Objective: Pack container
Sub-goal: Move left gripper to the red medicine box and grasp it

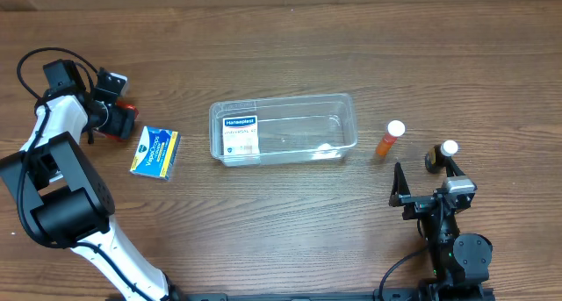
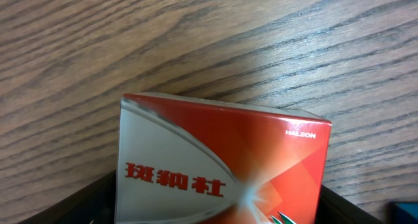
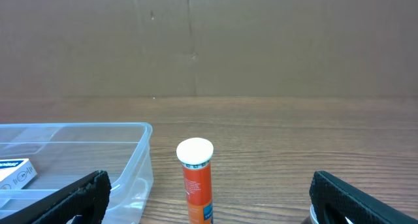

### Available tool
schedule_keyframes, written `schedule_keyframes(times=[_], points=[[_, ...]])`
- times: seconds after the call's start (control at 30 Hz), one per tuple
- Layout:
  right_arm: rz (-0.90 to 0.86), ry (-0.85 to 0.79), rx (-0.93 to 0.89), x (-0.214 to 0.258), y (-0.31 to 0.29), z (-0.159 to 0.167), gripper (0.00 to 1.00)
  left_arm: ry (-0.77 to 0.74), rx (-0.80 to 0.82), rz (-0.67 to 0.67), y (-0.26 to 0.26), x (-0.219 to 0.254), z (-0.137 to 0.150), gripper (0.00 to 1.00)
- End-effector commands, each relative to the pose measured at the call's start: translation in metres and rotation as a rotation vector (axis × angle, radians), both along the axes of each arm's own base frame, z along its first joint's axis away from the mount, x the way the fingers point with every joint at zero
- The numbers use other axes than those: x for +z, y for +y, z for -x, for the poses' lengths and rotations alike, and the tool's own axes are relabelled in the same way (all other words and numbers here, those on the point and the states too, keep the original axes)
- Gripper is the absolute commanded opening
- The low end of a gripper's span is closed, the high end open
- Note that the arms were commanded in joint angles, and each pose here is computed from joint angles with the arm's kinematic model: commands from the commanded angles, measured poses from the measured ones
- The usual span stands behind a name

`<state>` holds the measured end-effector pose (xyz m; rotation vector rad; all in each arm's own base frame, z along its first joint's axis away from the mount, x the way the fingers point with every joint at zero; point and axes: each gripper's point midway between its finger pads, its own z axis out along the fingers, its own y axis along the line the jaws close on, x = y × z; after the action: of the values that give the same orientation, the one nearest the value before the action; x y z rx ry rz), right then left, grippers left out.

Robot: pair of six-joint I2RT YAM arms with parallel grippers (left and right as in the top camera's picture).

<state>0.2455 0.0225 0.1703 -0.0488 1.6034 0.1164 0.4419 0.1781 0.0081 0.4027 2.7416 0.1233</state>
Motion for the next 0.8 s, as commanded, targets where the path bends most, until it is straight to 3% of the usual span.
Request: schedule_keyframes(times=[0.0, 0.27, 0.33, 0.53, 0.77], points=[[0.003, -0.010, 0.001, 0.000, 0.000, 0.000, 1.00, -0.035, 0.097, 0.025, 0.007, 0.017, -0.017, 0.82], [0.003, -0.010, 0.001, 0.000, 0.000, 0.000, 1.00, -0.065, 0.152, 0.046, 0.008, 0.098, -0.036, 0.82], [0.003, -0.009, 0.001, 0.000, 0.000, 0.000, 1.00, -0.066, 0.150, 0.046, 0.007, 0.109, -0.037, 0.89], [0.003, -0.010, 0.001, 0.000, 0.000, 0.000, 1.00, 0.007, 0.178, 0.082, 0.001, 0.097, -0.020, 1.00], [0.003, -0.010, 0.001, 0.000, 0.000, 0.000, 1.00, 0.102, 0.221, 0.097, -0.003, 0.062, 0.000, 1.00]])
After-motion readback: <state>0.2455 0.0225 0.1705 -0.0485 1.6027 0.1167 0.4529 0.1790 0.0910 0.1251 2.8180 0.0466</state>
